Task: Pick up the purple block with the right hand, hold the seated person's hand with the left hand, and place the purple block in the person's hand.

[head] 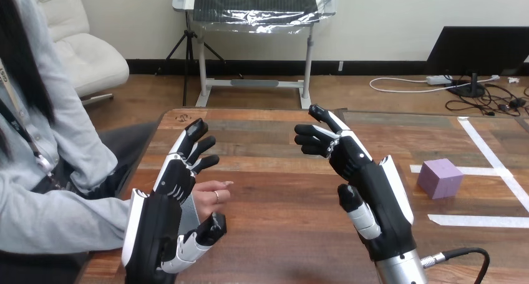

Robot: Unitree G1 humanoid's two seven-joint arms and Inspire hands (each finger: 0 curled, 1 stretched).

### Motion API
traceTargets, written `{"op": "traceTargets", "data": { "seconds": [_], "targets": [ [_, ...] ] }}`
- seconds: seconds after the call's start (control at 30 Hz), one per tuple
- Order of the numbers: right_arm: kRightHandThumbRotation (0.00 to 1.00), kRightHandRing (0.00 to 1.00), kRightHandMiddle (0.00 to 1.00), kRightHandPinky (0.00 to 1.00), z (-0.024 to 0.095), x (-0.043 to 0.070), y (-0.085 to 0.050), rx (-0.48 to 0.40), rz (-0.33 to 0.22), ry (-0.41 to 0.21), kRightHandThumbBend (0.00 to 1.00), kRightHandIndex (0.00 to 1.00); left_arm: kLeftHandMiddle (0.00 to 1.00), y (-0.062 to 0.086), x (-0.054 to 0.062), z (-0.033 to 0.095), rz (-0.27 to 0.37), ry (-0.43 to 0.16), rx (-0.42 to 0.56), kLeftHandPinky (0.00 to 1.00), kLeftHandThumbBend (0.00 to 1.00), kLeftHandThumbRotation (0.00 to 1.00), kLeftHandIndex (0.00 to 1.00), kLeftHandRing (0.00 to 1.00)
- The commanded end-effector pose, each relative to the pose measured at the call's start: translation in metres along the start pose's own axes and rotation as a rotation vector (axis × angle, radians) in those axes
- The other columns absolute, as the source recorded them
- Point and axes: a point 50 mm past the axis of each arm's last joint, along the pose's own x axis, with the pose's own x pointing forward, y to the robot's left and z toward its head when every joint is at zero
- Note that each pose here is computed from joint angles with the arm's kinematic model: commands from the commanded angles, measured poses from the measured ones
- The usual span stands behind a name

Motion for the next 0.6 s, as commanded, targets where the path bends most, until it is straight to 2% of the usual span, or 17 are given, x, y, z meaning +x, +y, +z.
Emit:
{"op": "traceTargets", "data": {
  "seconds": [0.0,0.33,0.57],
  "targets": [
    [0.95,0.79,0.82,0.77,0.012,0.022,-0.010,-0.042,0.023,-0.098,1.00,0.90,0.93,0.001,0.016,0.007,-0.004,-0.072,0.003,0.81,0.97,0.77,0.91,0.89],
    [0.93,0.81,0.83,0.78,0.013,0.025,-0.016,-0.068,0.025,-0.096,0.99,0.89,0.93,0.002,0.014,0.009,-0.002,-0.068,0.004,0.82,0.96,0.77,0.91,0.89],
    [0.87,0.81,0.83,0.78,0.013,0.030,-0.025,-0.088,0.006,-0.088,0.98,0.88,0.93,0.001,0.014,0.009,-0.002,-0.067,0.002,0.83,0.94,0.75,0.91,0.90]
  ]
}}
